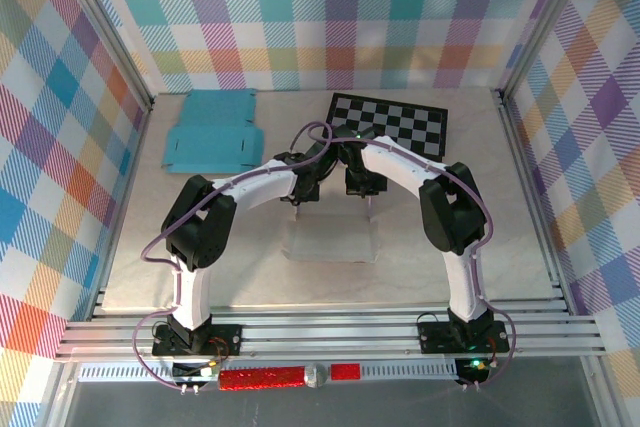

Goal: Fold the paper box

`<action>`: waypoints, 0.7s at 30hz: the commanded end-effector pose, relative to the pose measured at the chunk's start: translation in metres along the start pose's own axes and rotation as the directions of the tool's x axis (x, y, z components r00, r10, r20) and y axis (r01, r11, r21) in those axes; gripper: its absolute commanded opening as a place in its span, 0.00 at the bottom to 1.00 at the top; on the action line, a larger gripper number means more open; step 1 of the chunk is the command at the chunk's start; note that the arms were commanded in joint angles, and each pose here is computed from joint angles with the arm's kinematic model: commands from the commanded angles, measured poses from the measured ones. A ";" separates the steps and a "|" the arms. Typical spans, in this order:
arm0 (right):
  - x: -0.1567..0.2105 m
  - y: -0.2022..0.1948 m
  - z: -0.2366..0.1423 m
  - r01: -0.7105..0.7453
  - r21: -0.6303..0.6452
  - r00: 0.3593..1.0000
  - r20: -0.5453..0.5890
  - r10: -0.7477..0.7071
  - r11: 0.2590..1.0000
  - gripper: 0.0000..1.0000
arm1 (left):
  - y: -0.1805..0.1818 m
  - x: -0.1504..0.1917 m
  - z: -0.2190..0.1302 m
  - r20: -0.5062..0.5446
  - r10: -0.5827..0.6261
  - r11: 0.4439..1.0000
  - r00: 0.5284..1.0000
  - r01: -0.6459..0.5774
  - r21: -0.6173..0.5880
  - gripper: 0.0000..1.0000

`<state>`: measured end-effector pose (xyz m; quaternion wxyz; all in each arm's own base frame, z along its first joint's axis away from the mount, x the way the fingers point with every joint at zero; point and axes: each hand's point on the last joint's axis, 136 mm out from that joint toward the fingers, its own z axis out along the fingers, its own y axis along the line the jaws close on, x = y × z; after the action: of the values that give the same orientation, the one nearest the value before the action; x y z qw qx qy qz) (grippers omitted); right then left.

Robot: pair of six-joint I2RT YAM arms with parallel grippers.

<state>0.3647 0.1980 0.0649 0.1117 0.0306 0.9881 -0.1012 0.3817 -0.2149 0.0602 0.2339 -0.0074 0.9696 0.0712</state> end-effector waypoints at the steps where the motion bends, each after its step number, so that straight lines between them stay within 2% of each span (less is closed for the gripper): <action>1: 0.012 -0.007 0.012 0.006 0.039 0.997 -0.075 -0.003 0.999 0.00 | 0.001 -0.012 -0.024 0.019 -0.058 0.998 0.998 0.057 0.025 0.35; 6: 0.016 -0.011 0.015 -0.020 0.056 0.994 -0.108 0.026 0.998 0.00 | -0.013 -0.020 -0.051 0.000 -0.106 0.984 0.994 0.105 0.144 0.54; 10: 0.018 -0.015 0.014 -0.043 0.074 0.990 -0.130 0.053 0.996 0.00 | -0.014 -0.016 -0.066 -0.032 -0.117 0.974 0.993 0.121 0.190 0.56; 14: 0.025 -0.020 0.010 -0.096 0.103 0.979 -0.172 0.112 0.990 0.00 | 0.007 -0.026 -0.089 -0.005 -0.184 0.962 0.983 0.181 0.202 0.56; 21: 0.057 -0.016 0.004 -0.276 0.120 0.895 -0.329 0.300 0.954 0.00 | 0.056 -0.035 -0.109 -0.014 -0.269 0.945 0.963 0.267 0.191 0.53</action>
<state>0.3346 0.1853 0.0560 0.0130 0.1385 0.9845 -0.1069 0.3721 -0.1985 0.1771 0.2681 -0.0946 0.9566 -0.0640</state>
